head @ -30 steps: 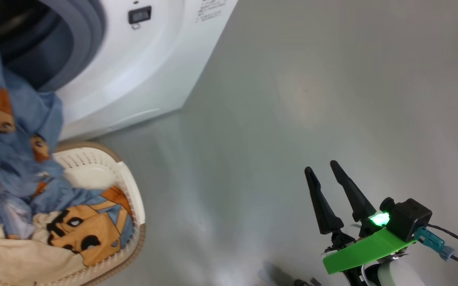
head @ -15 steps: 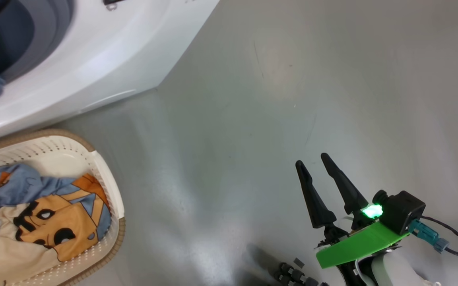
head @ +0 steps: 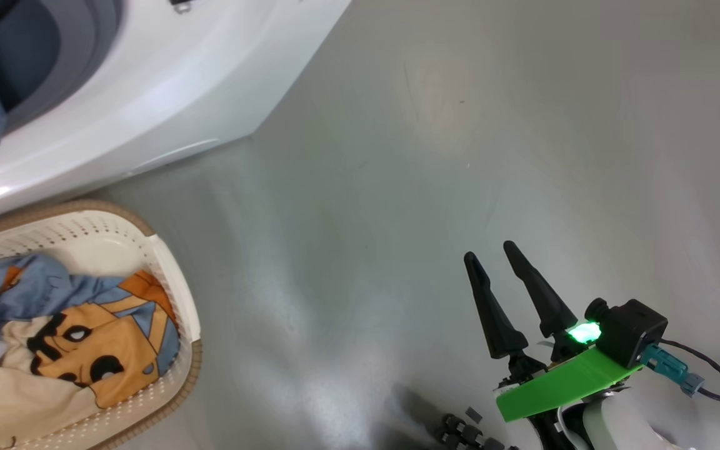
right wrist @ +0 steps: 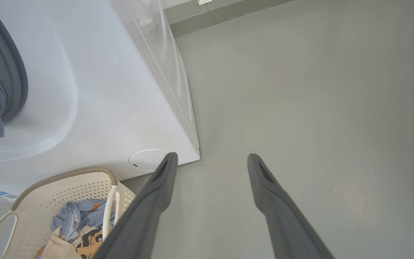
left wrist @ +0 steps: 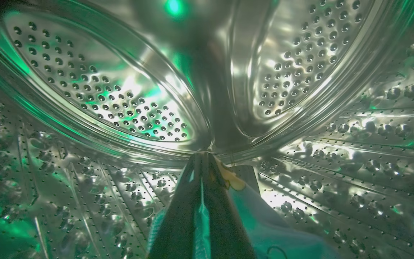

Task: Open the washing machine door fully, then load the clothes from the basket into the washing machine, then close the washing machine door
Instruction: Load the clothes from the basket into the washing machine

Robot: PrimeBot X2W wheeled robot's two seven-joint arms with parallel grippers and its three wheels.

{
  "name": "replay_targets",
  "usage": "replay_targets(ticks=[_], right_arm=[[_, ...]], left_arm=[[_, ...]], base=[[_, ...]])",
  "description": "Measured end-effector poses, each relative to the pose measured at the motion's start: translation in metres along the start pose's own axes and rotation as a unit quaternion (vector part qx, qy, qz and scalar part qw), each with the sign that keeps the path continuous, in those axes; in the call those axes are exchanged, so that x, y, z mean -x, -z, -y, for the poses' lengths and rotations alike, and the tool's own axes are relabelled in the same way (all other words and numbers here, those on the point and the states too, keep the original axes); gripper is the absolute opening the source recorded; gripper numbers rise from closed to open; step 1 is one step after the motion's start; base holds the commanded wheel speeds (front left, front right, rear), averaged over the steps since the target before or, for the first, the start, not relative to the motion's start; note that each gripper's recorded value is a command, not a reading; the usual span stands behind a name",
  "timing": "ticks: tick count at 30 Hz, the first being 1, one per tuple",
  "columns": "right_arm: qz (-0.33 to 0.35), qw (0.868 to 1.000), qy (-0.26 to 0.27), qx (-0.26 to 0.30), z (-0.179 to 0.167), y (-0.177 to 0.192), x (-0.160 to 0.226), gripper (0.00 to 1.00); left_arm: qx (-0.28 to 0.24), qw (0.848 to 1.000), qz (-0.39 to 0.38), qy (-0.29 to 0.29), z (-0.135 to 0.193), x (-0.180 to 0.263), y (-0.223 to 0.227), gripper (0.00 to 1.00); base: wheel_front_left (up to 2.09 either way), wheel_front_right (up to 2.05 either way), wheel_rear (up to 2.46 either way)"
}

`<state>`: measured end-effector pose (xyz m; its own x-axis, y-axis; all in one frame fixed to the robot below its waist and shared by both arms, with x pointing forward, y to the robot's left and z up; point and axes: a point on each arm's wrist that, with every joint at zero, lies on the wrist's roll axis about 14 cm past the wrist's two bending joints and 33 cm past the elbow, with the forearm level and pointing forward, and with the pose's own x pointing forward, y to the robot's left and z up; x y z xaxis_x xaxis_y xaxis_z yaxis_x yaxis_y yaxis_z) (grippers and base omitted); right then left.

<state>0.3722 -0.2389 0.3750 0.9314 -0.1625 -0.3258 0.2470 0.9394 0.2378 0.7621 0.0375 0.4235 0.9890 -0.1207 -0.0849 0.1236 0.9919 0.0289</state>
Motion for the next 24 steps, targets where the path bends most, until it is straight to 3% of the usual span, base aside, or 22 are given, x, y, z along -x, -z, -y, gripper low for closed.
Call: replay_targets(ticks=[1, 12, 24], right_arm=[[0.001, 1.000, -0.002, -0.001, -0.001, 0.000, 0.000, 1.00], [0.018, 1.000, -0.025, -0.003, -0.011, -0.011, -0.004, 1.00], [0.039, 0.998, -0.052, 0.000, -0.024, -0.023, -0.009, 1.00]], left_arm=[[-0.001, 1.000, -0.002, -0.003, -0.001, 0.001, -0.001, 1.00], [0.008, 0.998, -0.038, -0.046, -0.013, 0.021, -0.006, 1.00], [0.025, 0.998, -0.038, -0.049, -0.005, 0.060, -0.013, 1.00]], base=[[0.00, 0.00, 0.00], [0.00, 0.00, 0.00], [0.00, 0.00, 0.00]])
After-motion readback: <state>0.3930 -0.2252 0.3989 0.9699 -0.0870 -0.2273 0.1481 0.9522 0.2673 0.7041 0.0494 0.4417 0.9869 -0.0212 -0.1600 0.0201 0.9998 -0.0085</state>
